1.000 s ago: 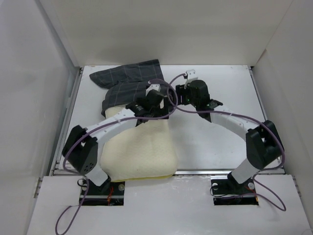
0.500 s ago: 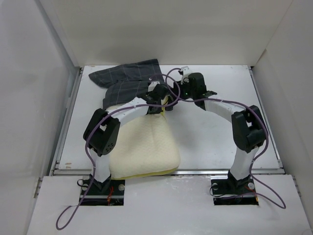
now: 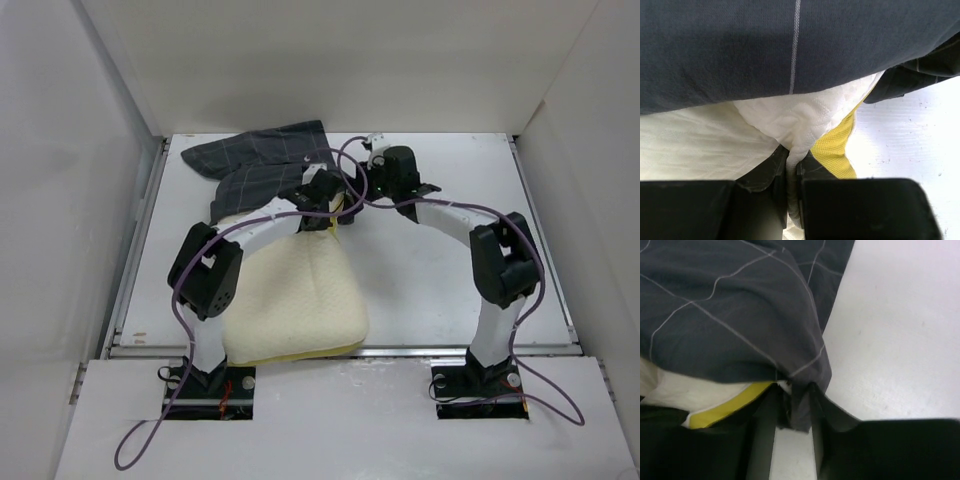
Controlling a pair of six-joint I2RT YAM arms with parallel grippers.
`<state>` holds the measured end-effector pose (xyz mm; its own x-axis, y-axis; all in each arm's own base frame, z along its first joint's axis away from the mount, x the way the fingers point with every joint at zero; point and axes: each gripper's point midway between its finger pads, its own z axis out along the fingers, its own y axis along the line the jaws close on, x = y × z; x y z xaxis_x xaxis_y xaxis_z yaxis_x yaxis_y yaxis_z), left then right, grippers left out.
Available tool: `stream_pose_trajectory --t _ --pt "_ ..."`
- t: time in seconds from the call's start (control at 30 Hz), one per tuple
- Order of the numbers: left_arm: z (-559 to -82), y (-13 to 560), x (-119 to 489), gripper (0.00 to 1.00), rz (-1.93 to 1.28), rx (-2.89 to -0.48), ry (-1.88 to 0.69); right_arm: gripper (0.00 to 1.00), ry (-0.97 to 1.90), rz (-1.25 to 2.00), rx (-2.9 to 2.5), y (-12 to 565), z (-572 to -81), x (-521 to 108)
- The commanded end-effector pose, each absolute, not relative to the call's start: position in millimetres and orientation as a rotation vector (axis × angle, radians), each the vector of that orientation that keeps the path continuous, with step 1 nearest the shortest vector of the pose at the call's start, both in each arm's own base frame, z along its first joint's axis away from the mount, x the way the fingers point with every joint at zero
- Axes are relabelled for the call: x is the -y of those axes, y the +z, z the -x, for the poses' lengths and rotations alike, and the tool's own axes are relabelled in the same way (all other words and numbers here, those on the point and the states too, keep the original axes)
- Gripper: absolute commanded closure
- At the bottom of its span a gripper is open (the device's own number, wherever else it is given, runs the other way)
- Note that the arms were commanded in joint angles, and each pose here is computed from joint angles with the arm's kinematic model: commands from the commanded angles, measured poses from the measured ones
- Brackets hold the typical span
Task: Put the pillow into the pillowcase
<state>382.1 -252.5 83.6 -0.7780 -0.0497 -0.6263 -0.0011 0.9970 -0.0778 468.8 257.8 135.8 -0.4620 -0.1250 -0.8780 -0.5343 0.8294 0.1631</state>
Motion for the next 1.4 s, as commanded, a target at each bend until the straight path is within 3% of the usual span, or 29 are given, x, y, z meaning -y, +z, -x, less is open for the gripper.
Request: stream_pose_trajectory --t 0.0,0.03,0.1,0.13,0.23,0.3,0.33,0.4,0.43,0.53,0.8,0.83,0.93,0.97,1.03,1.07,1.17,1.2,1.37 --pt "-392.7 115.2 265.1 1.00 0.013 -2.377 -0.189 0.67 0.532 0.578 -1.866 164.3 -493.7 -287.5" --pt "-394.5 118.8 266.6 1.00 0.015 -2.370 -0.195 0.78 0.531 0.561 -1.851 172.0 -500.9 -289.7" --pt "-398.1 125.9 268.9 1.00 0.007 -2.354 -0.203 0.89 0.552 0.581 -1.874 166.1 -500.5 -294.1" --pt "-405.2 131.3 274.1 1.00 0.001 -2.326 -0.220 1.00 0.581 0.590 -1.883 164.6 -496.5 -297.2" --pt "-428.3 136.1 268.8 1.00 0.081 -2.271 -0.202 1.00 0.666 0.616 -1.820 200.6 -466.2 -296.9" --pt "-453.5 158.2 274.0 1.00 0.239 -2.159 -0.232 1.00 0.775 0.653 -1.848 191.7 -417.1 -304.9" --pt "-461.6 153.0 275.6 1.00 0.284 -2.142 -0.225 1.00 0.847 0.615 -1.796 226.4 -388.2 -306.1" --pt "-478.3 168.8 281.8 1.00 0.388 -2.091 -0.282 1.00 0.927 0.640 -1.863 199.6 -326.5 -312.7" --pt "-484.8 168.3 278.9 1.00 0.422 -2.083 -0.288 1.00 0.958 0.630 -1.801 223.3 -303.4 -309.5" --pt "-492.5 160.9 281.6 1.00 0.473 -2.079 -0.318 1.00 1.091 0.580 -1.865 204.8 -257.7 -305.7" --pt "-464.1 152.8 326.3 1.00 0.375 -2.129 -0.508 0.99 0.751 0.380 -2.130 121.5 -287.7 -268.3" --pt "-454.4 148.6 332.1 1.00 0.340 -2.149 -0.514 0.90 0.692 0.343 -2.162 111.9 -297.0 -260.3" --pt "-434.4 152.5 341.3 0.99 0.242 -2.186 -0.582 0.81 0.643 0.350 -2.204 100.2 -308.5 -258.7" --pt "-421.0 144.1 341.9 0.90 0.175 -2.217 -0.576 0.71 0.651 0.346 -2.210 101.8 -310.2 -256.7" --pt "-408.1 168.3 333.4 0.63 0.133 -2.189 -0.598 0.55 0.659 0.359 -2.162 122.4 -311.3 -253.2" --pt "-396.6 161.8 323.0 0.39 0.112 -2.212 -0.571 0.46 0.645 0.346 -2.147 130.0 -311.4 -249.4" --pt "-381.2 208.8 298.0 0.18 0.125 -2.114 -0.570 0.40 0.592 0.345 -2.082 170.5 -311.5 -234.5" --pt "-373.0 210.3 290.4 0.00 0.110 -2.115 -0.561 0.37 0.548 0.330 -2.072 178.6 -315.2 -225.5" --pt "-355.5 249.7 253.6 0.00 0.108 -2.040 -0.537 0.34 0.386 0.250 -2.075 216.5 -325.7 -196.9"
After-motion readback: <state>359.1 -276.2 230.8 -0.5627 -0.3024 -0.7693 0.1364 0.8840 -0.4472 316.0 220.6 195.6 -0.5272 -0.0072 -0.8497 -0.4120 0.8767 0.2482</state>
